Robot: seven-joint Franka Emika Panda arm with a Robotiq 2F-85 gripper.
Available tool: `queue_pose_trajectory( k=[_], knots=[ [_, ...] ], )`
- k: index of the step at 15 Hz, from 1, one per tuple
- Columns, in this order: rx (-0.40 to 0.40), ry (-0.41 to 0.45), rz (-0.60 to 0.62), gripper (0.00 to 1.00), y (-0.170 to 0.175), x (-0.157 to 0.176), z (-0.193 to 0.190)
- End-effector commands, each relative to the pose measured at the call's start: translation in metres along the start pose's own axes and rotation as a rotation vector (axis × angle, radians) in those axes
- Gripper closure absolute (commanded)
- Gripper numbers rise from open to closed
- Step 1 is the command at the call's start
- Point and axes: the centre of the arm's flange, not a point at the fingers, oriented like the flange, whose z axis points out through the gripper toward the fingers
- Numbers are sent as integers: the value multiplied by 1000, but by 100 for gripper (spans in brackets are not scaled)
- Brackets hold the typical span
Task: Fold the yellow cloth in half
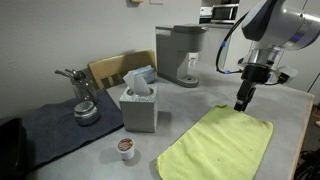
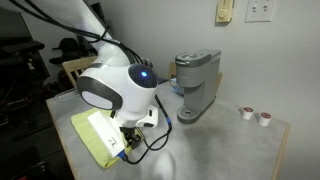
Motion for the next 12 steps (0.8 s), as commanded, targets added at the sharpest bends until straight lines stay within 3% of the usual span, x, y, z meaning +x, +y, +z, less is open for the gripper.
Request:
queue_pose_trajectory(
  k=[1,8,12],
  knots=[
    [26,-42,-30,0,13,-6,4],
    [-16,-117,-61,0,30,-15,3],
    [4,-107,-67,0,28,-15,8]
  ],
)
